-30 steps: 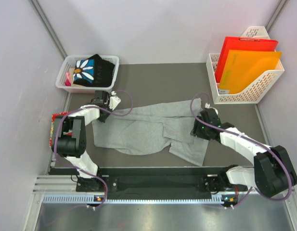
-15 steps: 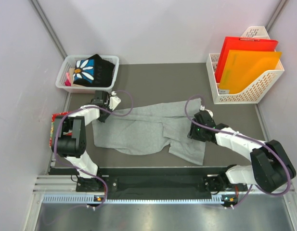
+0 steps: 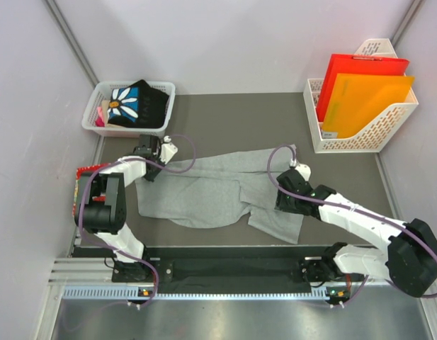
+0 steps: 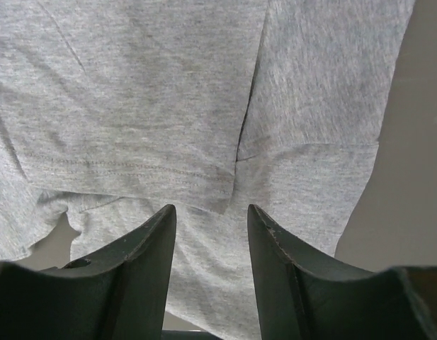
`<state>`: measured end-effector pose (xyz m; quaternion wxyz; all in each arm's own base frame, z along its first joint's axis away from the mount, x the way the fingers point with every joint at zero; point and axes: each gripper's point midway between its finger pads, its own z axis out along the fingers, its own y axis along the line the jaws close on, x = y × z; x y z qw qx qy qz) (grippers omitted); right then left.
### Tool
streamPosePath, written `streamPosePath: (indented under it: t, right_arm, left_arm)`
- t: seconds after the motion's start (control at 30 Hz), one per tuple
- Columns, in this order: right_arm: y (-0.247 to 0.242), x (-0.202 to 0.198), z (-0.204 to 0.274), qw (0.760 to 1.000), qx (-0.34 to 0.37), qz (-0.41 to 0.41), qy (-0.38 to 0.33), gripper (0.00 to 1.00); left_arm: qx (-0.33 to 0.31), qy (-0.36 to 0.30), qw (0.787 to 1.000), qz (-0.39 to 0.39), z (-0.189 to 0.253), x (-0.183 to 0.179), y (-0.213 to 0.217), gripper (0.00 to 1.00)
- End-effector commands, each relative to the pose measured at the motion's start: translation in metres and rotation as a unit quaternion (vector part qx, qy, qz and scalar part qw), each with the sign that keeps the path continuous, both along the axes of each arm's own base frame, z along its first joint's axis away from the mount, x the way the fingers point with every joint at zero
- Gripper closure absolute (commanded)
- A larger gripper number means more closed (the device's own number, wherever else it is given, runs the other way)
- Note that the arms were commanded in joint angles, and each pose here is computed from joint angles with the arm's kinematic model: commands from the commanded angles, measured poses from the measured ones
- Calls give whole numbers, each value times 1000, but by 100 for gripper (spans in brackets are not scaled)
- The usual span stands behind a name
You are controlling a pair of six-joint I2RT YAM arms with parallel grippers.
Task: Fold and stack the t-shirts
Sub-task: Flatten out the tshirt
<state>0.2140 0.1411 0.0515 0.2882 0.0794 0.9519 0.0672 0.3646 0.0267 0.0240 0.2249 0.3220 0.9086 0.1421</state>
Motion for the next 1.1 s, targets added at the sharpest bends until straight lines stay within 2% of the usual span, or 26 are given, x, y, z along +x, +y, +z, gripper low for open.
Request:
streamPosePath:
  t: [0.0,0.27,0.47,0.83,1.07]
  right_arm:
    - [5,0,-1,1000,11,-10,-7,54]
    - [13,7,-14,1000,9,-8,2,56]
    - [21,12,-19,1000,16,-6,8,62]
    - [23,16,3,1000,26,-3,-11,66]
    - [24,17,-2,1000,20,-2,-6,78]
  left_arm:
    - [1,-8,1000,0,6,-4,3,81]
    - [3,-13,1000,0,10,-4,3,82]
    - [2,-12,1000,0,10,-5,3,82]
    - [4,-9,1000,0,5,-9,4,82]
    - [6,-8,1000,-1,3,-12,5,83]
